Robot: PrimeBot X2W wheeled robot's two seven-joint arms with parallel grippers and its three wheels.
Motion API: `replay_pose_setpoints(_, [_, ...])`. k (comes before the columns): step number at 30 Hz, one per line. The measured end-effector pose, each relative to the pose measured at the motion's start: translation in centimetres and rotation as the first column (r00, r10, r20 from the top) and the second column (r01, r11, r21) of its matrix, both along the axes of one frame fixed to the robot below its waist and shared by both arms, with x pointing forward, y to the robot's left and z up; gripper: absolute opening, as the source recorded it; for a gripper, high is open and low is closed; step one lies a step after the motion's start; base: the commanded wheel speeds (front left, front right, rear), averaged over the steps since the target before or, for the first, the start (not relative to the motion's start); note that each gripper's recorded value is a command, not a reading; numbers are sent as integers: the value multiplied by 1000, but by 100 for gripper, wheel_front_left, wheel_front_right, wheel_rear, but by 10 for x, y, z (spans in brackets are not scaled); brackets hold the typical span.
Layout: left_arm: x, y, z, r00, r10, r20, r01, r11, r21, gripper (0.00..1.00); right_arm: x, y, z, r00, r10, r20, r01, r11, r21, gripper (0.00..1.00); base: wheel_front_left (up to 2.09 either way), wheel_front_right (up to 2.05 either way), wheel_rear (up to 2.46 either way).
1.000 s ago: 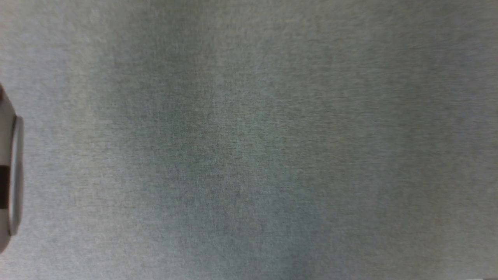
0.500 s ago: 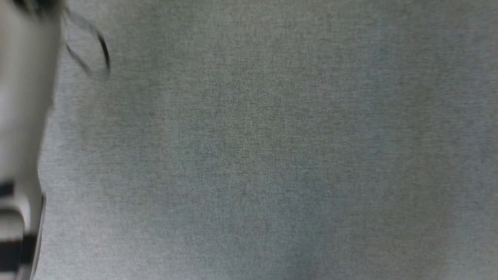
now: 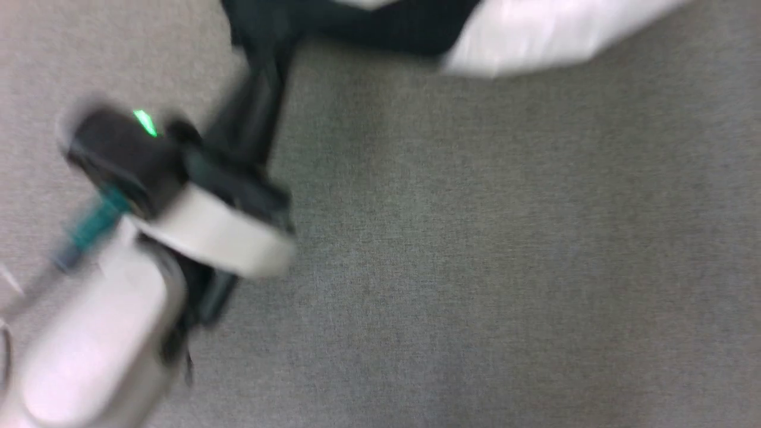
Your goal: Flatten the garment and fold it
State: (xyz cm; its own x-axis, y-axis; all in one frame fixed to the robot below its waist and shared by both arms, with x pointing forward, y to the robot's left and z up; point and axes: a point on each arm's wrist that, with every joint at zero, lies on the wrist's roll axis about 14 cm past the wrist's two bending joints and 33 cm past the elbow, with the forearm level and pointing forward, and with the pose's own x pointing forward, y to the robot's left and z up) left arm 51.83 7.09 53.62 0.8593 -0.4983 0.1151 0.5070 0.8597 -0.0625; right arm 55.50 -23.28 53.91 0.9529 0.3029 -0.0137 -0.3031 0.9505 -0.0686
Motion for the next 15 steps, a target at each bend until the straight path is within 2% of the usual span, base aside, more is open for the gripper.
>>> replay_pose_setpoints(9, [-85,3,-68,954,-44,-296,81,990,113,0,-86,7,-49,978,-33,-205,45,998,50,0,0,0,0])
replay_pose_setpoints(15, [-130,0,-93,891,-72,-447,131,986,101,0,-135,6,-73,939,-49,-341,66,997,39,0,0,0,0])
